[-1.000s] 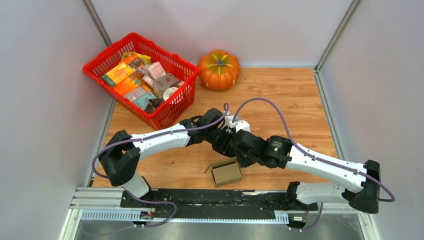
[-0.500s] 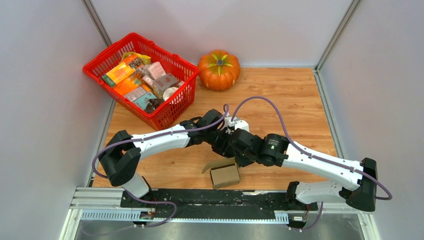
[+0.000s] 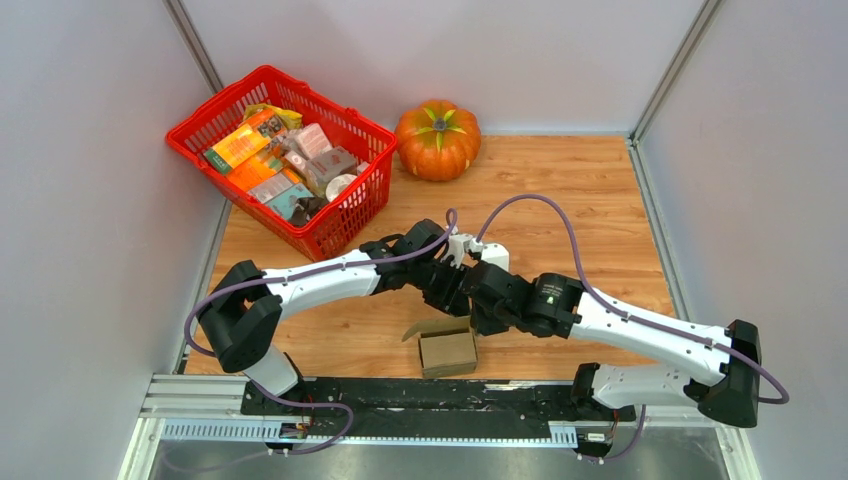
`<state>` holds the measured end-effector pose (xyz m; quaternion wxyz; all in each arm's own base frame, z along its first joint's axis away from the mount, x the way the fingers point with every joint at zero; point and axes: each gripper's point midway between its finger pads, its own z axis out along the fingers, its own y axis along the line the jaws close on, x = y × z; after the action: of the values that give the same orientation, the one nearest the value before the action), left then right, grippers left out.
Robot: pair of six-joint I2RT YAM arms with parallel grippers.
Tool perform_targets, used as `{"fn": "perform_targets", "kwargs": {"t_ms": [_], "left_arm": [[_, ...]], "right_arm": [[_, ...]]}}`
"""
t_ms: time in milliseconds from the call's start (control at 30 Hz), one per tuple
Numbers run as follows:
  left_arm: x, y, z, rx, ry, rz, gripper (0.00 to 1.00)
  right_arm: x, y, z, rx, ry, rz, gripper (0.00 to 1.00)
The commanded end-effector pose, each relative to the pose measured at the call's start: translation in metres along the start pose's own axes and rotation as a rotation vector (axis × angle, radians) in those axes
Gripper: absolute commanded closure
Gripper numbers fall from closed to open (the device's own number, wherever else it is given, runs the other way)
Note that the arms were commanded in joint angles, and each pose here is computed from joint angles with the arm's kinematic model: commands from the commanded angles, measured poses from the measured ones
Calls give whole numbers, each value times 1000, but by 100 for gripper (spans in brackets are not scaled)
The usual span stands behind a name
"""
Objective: Fold the paper box
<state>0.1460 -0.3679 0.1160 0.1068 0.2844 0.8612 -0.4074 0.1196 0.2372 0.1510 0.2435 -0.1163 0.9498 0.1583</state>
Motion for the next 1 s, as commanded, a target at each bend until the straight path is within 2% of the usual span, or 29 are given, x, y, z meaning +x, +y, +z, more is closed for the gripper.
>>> {"fn": "perform_targets", "kwargs": {"t_ms": [0, 233, 367, 633, 733, 967], "left_arm": [[-6, -8, -2, 32, -30, 14, 57], [-5, -8, -3, 30, -34, 14, 57], [-13, -10, -11, 13, -76, 21, 55], [-30, -8, -77, -125, -243, 79, 43], [-19, -6, -101, -133, -281, 94, 41], [31, -1, -114, -93, -232, 147, 44]], "right_arm": [[-1, 4, 2, -9, -23, 97, 100], [7, -3, 7, 21, -30, 120, 100], [8, -5, 9, 32, -57, 110, 100], [10, -4, 11, 25, -97, 82, 100], [8, -3, 9, 18, -115, 78, 100], [5, -2, 5, -9, -139, 78, 100]]}}
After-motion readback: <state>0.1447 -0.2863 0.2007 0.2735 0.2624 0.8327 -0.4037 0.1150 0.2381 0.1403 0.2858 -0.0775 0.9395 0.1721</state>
